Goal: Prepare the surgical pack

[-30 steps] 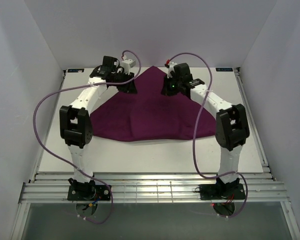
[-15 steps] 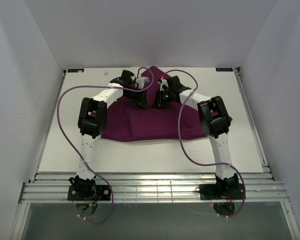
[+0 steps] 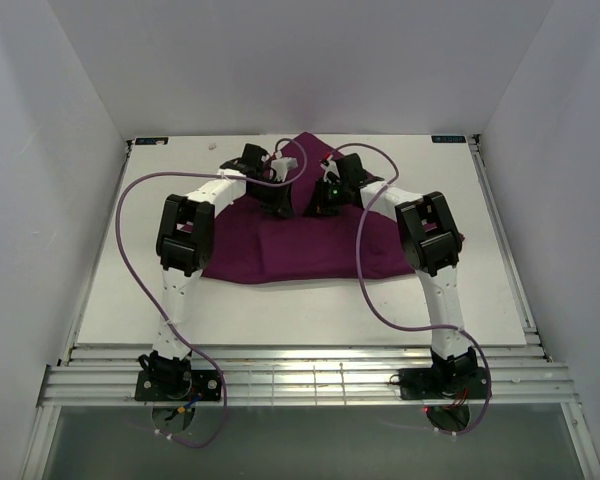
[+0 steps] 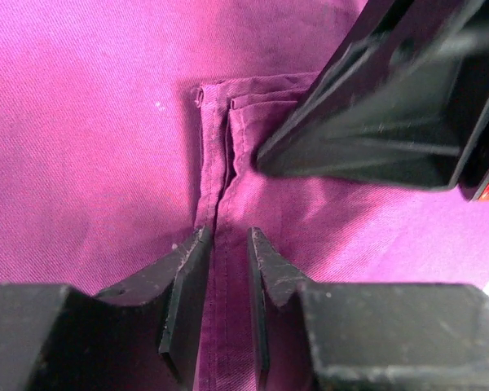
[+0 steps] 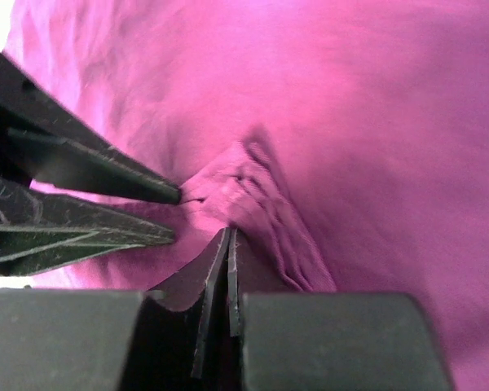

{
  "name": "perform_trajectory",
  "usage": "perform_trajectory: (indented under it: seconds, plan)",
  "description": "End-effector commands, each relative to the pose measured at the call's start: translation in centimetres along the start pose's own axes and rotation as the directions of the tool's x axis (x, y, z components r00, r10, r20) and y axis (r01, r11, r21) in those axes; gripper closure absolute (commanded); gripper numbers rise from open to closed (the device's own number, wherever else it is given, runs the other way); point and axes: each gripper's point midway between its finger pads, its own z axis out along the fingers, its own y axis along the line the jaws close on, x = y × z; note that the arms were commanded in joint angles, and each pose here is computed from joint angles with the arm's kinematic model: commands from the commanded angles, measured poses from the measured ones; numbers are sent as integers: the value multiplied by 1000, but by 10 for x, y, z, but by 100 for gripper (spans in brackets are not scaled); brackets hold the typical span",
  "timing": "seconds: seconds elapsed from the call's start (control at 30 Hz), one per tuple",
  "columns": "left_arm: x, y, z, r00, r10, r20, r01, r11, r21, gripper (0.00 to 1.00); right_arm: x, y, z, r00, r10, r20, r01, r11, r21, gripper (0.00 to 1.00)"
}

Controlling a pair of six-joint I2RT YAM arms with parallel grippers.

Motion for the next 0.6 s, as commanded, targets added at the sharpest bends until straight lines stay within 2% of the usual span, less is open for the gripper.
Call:
perform_trajectory:
  seconds: [0.0, 0.1, 0.27, 0.43, 0.47, 0.53, 0.57]
  plan:
    - [22, 17, 18, 997, 3, -71, -7, 999, -52, 63, -22, -29, -25, 993, 62, 99, -77, 984, 159, 92]
    - [20, 19, 22, 998, 13, -69, -17, 998, -55, 64, -51, -25, -45, 984, 31, 174, -62, 982, 176, 91]
    - [-2, 14, 18, 999, 41, -26, -43, 998, -53, 63, -93, -14, -95, 952, 5, 305, -71, 976, 205, 78]
    - [-67, 0, -12, 986, 119, 121, -108, 989, -98, 56, -101, -16, -148, 920, -14, 392, -103, 956, 275, 71]
    - [-89, -7, -24, 975, 143, 171, -125, 986, -111, 55, -106, -14, -173, 899, -23, 437, -120, 947, 298, 70]
    - [-108, -13, -35, 961, 168, 222, -142, 982, -128, 52, -75, -34, -185, 904, 29, 427, -190, 921, 340, 64]
    - [-132, -26, -56, 936, 200, 290, -163, 976, -146, 49, -29, -62, -222, 889, 100, 446, -293, 873, 390, 53]
